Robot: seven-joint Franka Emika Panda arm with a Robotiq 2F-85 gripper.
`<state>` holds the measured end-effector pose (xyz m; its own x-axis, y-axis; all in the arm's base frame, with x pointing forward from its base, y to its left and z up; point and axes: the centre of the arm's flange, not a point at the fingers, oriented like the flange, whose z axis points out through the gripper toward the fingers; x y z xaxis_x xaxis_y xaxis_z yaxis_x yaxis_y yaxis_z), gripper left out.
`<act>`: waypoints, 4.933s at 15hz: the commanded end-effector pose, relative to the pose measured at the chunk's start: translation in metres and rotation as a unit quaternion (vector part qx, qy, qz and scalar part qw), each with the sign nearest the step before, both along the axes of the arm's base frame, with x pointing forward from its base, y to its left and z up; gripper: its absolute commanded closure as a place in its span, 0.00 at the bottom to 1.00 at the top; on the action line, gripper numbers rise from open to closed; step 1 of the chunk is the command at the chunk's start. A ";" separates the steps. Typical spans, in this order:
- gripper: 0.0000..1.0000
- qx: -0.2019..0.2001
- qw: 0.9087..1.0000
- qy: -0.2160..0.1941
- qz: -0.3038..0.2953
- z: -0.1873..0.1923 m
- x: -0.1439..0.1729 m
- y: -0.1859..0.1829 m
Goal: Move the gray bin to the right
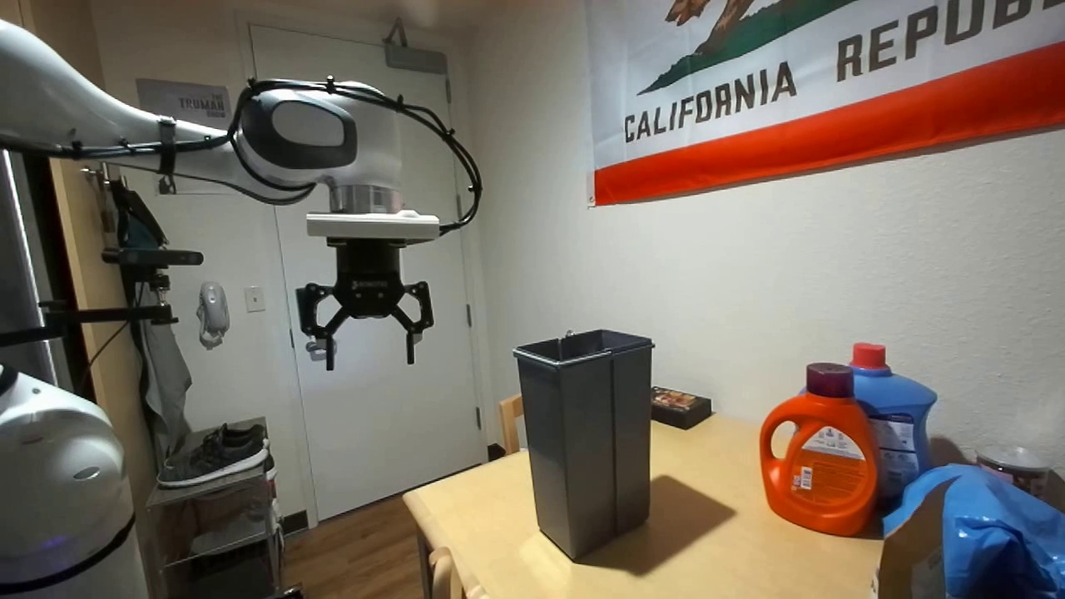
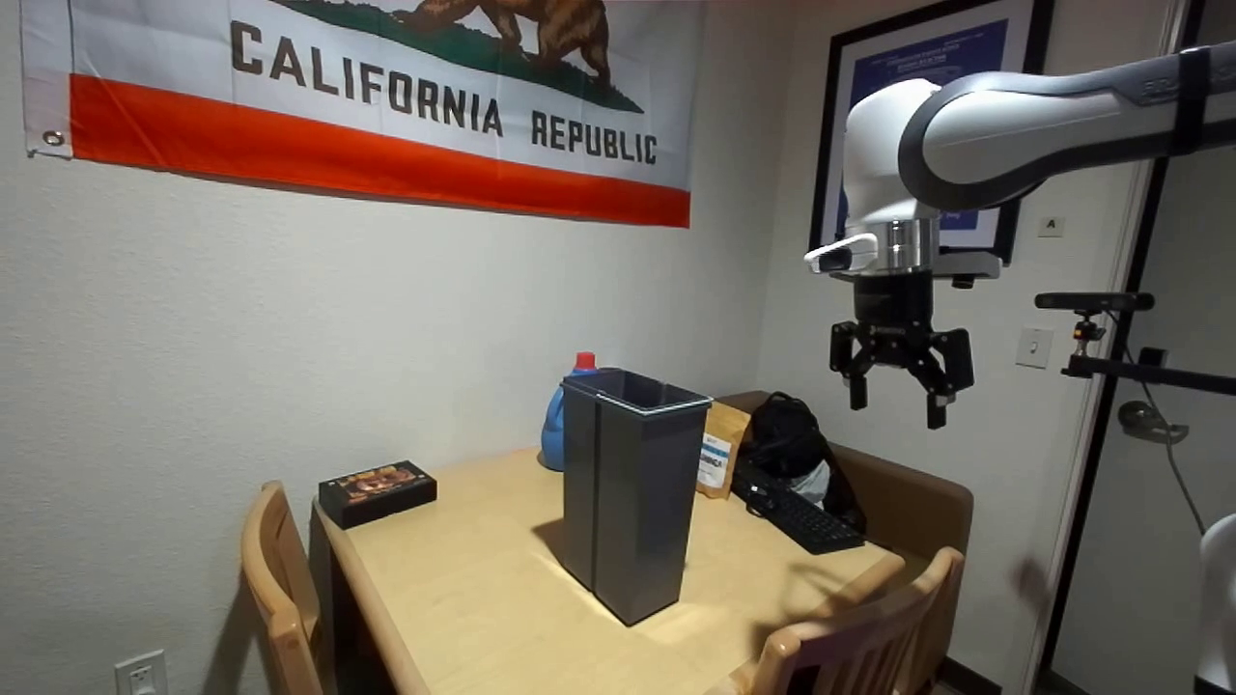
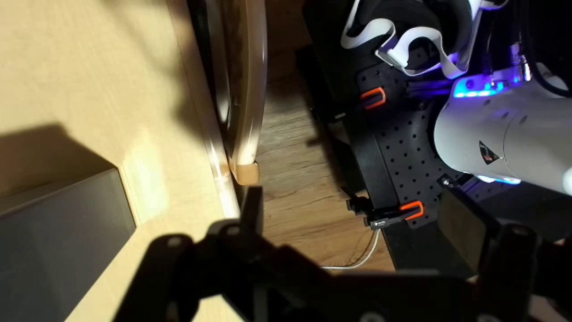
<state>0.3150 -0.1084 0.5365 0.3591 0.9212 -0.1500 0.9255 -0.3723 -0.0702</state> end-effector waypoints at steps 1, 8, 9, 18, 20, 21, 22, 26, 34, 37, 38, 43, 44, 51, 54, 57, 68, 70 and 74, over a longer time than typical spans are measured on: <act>0.00 0.000 1.000 0.000 0.000 0.000 0.000 0.000; 0.00 -0.024 0.994 -0.105 0.011 0.051 0.045 -0.005; 0.00 -0.025 0.992 -0.119 0.018 0.060 0.052 -0.008; 0.00 0.037 0.985 -0.154 0.070 0.129 0.134 -0.019; 0.00 0.046 0.986 -0.147 0.069 0.139 0.155 -0.020; 0.00 0.050 0.987 -0.141 0.065 0.142 0.166 -0.020; 0.00 0.055 0.988 -0.132 0.064 0.142 0.178 -0.020; 0.00 0.066 0.992 -0.090 0.055 0.123 0.220 -0.020; 0.00 0.051 0.997 -0.001 0.051 0.046 0.271 -0.008; 0.00 0.051 0.997 0.021 0.062 0.018 0.271 0.005; 0.00 0.054 0.996 0.026 0.065 0.011 0.270 0.008; 0.00 0.054 0.995 0.045 0.069 -0.019 0.257 0.011; 0.00 0.052 0.995 0.047 0.068 -0.023 0.255 0.007; 0.00 -0.029 0.996 -0.020 0.079 -0.045 0.258 -0.016; 0.00 -0.046 0.994 -0.040 0.094 -0.052 0.259 -0.010; 0.00 -0.040 0.993 -0.053 0.098 -0.056 0.255 -0.001; 0.73 -0.021 0.993 -0.075 0.088 -0.060 0.240 -0.009; 0.88 -0.010 0.994 -0.079 0.077 -0.061 0.237 -0.015; 1.00 0.013 0.995 -0.092 0.048 -0.062 0.233 -0.033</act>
